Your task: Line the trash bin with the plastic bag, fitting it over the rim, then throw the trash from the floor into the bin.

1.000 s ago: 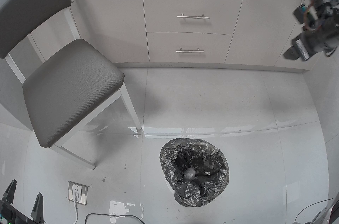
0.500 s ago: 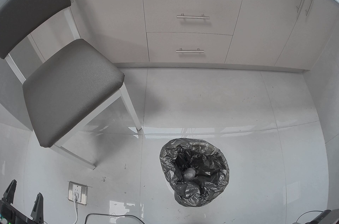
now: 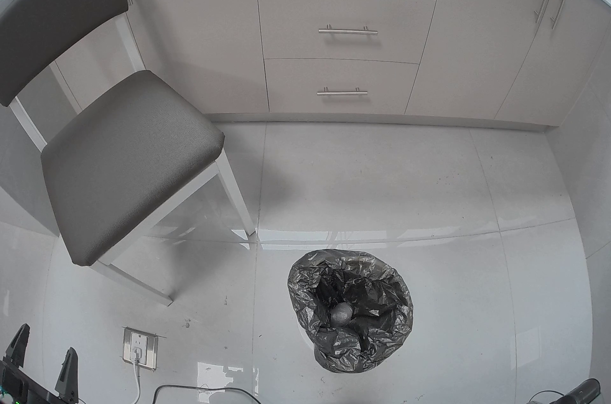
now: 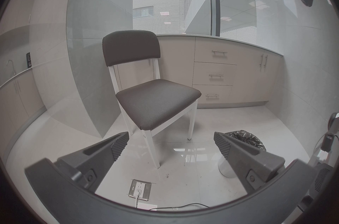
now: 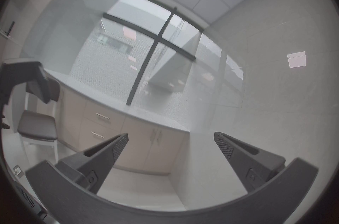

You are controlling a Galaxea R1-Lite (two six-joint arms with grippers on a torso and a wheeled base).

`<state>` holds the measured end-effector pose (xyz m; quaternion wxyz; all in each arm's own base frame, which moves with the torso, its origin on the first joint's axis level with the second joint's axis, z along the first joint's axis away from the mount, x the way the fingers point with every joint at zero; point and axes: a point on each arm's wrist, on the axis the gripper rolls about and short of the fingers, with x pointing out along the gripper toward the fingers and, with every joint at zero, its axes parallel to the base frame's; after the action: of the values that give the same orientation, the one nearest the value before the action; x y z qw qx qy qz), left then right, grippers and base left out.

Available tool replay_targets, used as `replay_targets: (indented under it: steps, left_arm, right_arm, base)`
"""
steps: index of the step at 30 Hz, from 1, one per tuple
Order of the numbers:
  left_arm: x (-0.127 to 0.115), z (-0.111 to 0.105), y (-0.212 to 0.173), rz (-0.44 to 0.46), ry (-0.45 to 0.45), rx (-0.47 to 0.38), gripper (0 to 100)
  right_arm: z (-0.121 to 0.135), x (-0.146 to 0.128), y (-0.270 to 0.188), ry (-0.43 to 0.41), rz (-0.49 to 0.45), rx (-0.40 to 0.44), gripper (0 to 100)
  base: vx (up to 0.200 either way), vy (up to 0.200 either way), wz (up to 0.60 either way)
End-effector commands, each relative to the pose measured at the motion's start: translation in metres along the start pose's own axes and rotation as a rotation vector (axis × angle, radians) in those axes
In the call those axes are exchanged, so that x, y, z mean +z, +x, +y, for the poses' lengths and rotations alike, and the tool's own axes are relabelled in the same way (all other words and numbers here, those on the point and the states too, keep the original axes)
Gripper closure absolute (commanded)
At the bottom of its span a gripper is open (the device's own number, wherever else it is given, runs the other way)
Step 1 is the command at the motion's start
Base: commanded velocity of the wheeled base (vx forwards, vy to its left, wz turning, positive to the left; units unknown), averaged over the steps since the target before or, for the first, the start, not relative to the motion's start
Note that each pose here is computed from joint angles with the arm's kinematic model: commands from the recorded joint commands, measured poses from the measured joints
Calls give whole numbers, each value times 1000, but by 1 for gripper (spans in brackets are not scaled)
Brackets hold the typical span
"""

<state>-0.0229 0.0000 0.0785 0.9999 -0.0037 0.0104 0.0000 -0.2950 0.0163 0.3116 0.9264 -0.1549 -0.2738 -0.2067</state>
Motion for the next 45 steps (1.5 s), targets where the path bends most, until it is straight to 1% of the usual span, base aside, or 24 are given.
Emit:
replay_targets:
  steps: [1, 2, 3, 4, 5, 7, 9, 12, 16, 18, 20, 23, 27, 30, 31, 32, 34, 35, 38, 40, 41, 42, 43, 45]
  left_arm:
    - [-4, 0, 0, -4, 0, 2, 0]
    - [-4, 0, 0, -4, 0, 0, 0]
    - [-4, 0, 0, -6, 0, 1, 0]
    - [-4, 0, 0, -4, 0, 2, 0]
    - [-4, 0, 0, -4, 0, 0, 0]
    - [-4, 0, 0, -4, 1, 2, 0]
    - [-4, 0, 0, -6, 0, 1, 0]
    - [-4, 0, 0, -4, 0, 2, 0]
    - [-4, 0, 0, -4, 1, 0, 0]
    - [-4, 0, 0, -4, 0, 0, 0]
    - [-4, 0, 0, -4, 1, 0, 0]
    - [-4, 0, 0, -4, 0, 0, 0]
    - [-4, 0, 0, -4, 0, 0, 0]
    - [-4, 0, 0, -6, 0, 3, 0]
    - [-4, 0, 0, -4, 0, 3, 0]
    - [-4, 0, 0, -6, 1, 0, 0]
    - [-4, 0, 0, -4, 1, 2, 0]
    - [-4, 0, 0, -4, 1, 0, 0]
    - [-4, 0, 0, -6, 1, 0, 0]
    - [-4, 0, 0, -4, 1, 0, 0]
    - [-4, 0, 0, -6, 0, 1, 0]
    - [-4, 0, 0, -4, 0, 0, 0]
    - [-4, 0, 0, -4, 1, 2, 0]
    - [-4, 0, 0, -6, 0, 1, 0]
  right_arm:
    - [-10, -37, -63, 107, -187, 188, 0]
    - [-11, -38, -63, 110, -189, 199, 0]
    - [-8, -49, -58, 131, -170, 306, 0]
    - [-2, -60, -52, 134, -140, 356, 0]
    - [4, -73, -42, 132, -79, 403, 0]
    - [13, -82, -27, 138, -6, 434, 0]
    - [27, -98, -5, 177, 102, 477, 0]
    - [54, -125, 37, 241, 175, 489, 0]
    - [97, -180, 86, 254, 138, 450, 0]
    - [117, -218, 96, 248, 164, 443, 0]
    - [134, -254, 96, 238, 221, 454, 0]
    - [149, -292, 90, 231, 294, 469, 0]
    - [151, -300, 87, 236, 335, 477, 0]
    - [154, -309, 82, 240, 444, 501, 0]
    - [154, -311, 81, 238, 461, 503, 0]
    - [155, -312, 80, 271, 490, 500, 0]
    - [155, -312, 80, 333, 502, 482, 0]
    - [155, -312, 80, 341, 506, 480, 0]
    - [155, -312, 80, 327, 504, 482, 0]
    - [155, -312, 80, 261, 488, 494, 0]
    - [155, -312, 80, 257, 485, 494, 0]
    - [155, -312, 80, 263, 488, 493, 0]
    - [155, -312, 80, 301, 500, 483, 0]
    - [155, -312, 80, 329, 506, 477, 0]
  base:
    - [0, 0, 0]
    - [0, 0, 0]
    - [0, 0, 0]
    - [0, 0, 0]
    - [0, 0, 0]
    - [0, 0, 0]
    - [0, 0, 0]
    - [0, 0, 0]
    - [0, 0, 0]
    - [0, 0, 0]
    - [0, 0, 0]
    - [0, 0, 0]
    - [0, 0, 0]
    - [0, 0, 0]
    - [0, 0, 0]
    - [0, 0, 0]
    - [0, 0, 0]
    - [0, 0, 0]
    - [0, 0, 0]
    - [0, 0, 0]
    - [0, 0, 0]
    - [0, 0, 0]
    - [0, 0, 0]
    - [0, 0, 0]
